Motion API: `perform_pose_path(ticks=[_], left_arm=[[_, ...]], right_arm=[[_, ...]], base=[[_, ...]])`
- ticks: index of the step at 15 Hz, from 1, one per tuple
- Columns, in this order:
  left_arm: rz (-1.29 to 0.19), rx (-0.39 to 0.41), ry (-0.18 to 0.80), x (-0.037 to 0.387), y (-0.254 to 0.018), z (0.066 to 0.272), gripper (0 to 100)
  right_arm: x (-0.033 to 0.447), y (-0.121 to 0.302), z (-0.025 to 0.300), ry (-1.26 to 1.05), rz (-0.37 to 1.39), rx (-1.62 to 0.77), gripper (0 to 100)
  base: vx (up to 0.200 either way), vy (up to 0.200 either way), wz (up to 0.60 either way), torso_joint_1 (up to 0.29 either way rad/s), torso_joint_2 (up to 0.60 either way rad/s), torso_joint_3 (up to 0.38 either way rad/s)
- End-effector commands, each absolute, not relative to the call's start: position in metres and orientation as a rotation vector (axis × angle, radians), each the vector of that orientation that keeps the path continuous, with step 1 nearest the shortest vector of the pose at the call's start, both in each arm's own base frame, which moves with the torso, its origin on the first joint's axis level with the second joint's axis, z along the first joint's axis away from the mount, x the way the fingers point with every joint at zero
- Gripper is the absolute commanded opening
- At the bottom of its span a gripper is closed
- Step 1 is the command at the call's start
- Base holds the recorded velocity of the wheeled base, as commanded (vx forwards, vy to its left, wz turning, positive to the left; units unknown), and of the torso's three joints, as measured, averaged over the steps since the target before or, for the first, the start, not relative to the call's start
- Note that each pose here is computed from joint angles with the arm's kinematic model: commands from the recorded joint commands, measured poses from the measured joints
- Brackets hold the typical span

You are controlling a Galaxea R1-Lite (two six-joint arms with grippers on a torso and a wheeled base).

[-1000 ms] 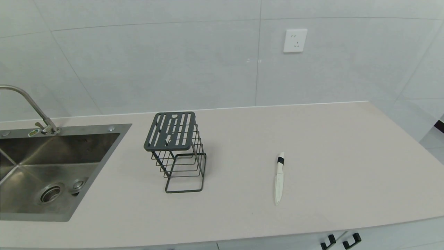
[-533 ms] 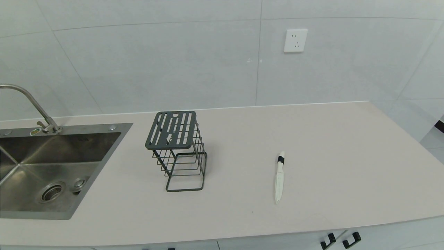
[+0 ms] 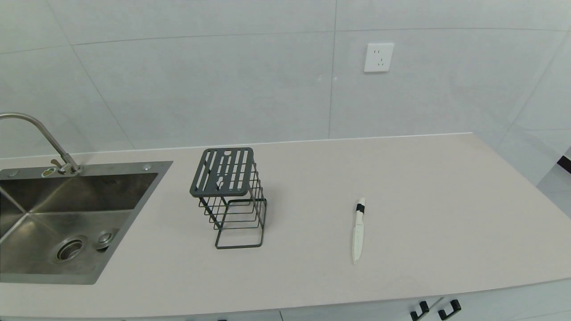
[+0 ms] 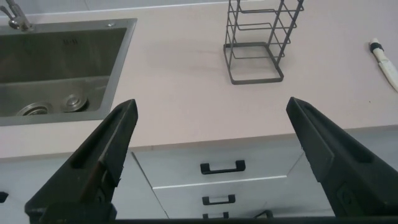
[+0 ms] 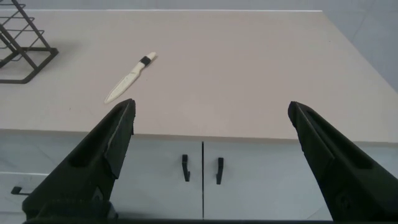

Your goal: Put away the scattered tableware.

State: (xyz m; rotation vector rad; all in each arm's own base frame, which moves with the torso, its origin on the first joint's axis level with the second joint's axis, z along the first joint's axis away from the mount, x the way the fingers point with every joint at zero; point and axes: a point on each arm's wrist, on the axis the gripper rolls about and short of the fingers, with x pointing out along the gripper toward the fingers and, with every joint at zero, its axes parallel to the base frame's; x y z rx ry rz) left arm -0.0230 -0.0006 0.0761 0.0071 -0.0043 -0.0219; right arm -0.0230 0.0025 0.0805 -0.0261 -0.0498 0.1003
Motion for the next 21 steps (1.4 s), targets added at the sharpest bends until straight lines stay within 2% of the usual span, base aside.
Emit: perform_pose_path(ticks=[1,6,12,21], left_arm=[[-0.021,0.006,-0.003,-0.0229,-0.0006,0.0761,100],[-0.021,0.006,-0.003,-0.0229,-0.0006,0.0761,100],[-0.021,0.005,-0.003,-0.0229,-0.0006,0.0761,100],[-0.020,-0.012,-0.003,-0.0229,-0.0006,0.0761,100]], right_arm=[[-0.0229,0.0025,0.0805,-0.049,0.102,-0.029,100],[-0.0230,0.0031,0.0804,-0.048,0.127,-0.034,100],[-0.0230,0.0031,0.0804,-0.048,0.125,-0.035,100],[-0.0230,0.0035,0.0802,-0.050,0.147,-0.075,100]], base=[[0.000,0.000,0.00,0.000,0.00,0.000],[0.000,0.000,0.00,0.000,0.00,0.000],[0.000,0.000,0.00,0.192,-0.01,0.170],[0.000,0.000,0.00,0.008,0.00,0.012]])
